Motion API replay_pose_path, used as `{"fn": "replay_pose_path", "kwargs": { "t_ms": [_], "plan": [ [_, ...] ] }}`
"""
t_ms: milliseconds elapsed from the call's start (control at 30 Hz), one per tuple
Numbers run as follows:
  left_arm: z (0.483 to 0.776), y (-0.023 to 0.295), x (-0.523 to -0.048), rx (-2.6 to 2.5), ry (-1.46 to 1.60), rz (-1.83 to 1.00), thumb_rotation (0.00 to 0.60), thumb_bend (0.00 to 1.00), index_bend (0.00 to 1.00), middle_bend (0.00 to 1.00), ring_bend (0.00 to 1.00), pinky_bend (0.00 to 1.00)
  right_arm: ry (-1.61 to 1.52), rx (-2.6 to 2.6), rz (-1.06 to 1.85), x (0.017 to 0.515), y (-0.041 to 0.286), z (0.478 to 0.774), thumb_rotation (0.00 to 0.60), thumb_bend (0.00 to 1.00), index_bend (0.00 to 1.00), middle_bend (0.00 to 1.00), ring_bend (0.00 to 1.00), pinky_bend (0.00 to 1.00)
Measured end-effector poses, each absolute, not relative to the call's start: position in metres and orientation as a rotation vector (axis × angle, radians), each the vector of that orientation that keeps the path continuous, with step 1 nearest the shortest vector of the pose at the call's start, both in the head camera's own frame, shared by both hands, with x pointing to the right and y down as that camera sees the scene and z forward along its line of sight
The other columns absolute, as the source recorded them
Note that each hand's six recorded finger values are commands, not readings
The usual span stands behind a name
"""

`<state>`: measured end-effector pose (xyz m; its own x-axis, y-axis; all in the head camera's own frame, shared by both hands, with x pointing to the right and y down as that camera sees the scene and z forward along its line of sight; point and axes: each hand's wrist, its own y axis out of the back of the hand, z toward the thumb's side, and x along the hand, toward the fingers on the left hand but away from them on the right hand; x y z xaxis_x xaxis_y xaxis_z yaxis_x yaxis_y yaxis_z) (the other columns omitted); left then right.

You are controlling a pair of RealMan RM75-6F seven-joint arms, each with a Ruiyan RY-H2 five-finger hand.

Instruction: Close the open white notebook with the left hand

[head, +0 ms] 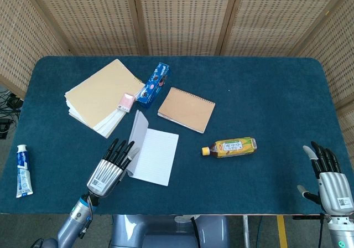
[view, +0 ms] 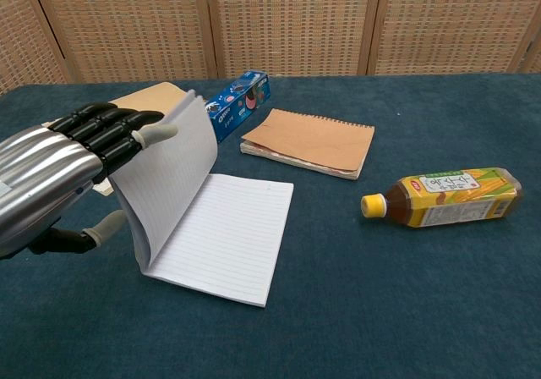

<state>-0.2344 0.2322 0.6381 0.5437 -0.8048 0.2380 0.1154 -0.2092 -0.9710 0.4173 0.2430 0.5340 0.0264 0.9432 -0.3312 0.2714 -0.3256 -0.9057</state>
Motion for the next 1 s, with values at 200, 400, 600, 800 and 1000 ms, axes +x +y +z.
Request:
{"fn": "replay_pose_path", "kwargs": {
  "t_ms": [200, 400, 600, 800, 1000],
  "plan": [
    [0.634, 0.229, -0.219, -1.546, 0.61, -0.838, 0.6, 0.42, 0.0, 0.0, 0.0, 0.0, -1.25, -1.664, 1.334, 0.417, 0.243, 0.534, 0.6, 0.1, 0.0, 0.0, 0.0, 0.0],
    [0.633, 0.231, -0.216, -1.563, 0.617, -0.844, 0.6, 0.37, 0.0, 0.0, 0.0, 0.0, -1.258, -1.667, 1.337, 0.42, 0.243, 0.534, 0.6, 0.1, 0.0, 0.0, 0.0, 0.0],
    [0.636, 0.229, -0.237, -1.607, 0.621, -0.908, 0.6, 0.32, 0.0, 0.0, 0.0, 0.0, -1.254, -1.664, 1.339, 0.42, 0.243, 0.534, 0.6, 0.1, 0.0, 0.0, 0.0, 0.0],
    [0.633, 0.225, -0.286, -1.656, 0.669, -1.056, 0.6, 0.22, 0.0, 0.0, 0.0, 0.0, -1.238, -1.658, 1.349, 0.419, 0.243, 0.535, 0.6, 0.1, 0.0, 0.0, 0.0, 0.0],
    [0.618, 0.229, -0.338, -1.673, 0.787, -1.189, 0.6, 0.17, 0.0, 0.0, 0.0, 0.0, -1.218, -1.656, 1.359, 0.417, 0.244, 0.537, 0.6, 0.1, 0.0, 0.0, 0.0, 0.0]
  ]
}}
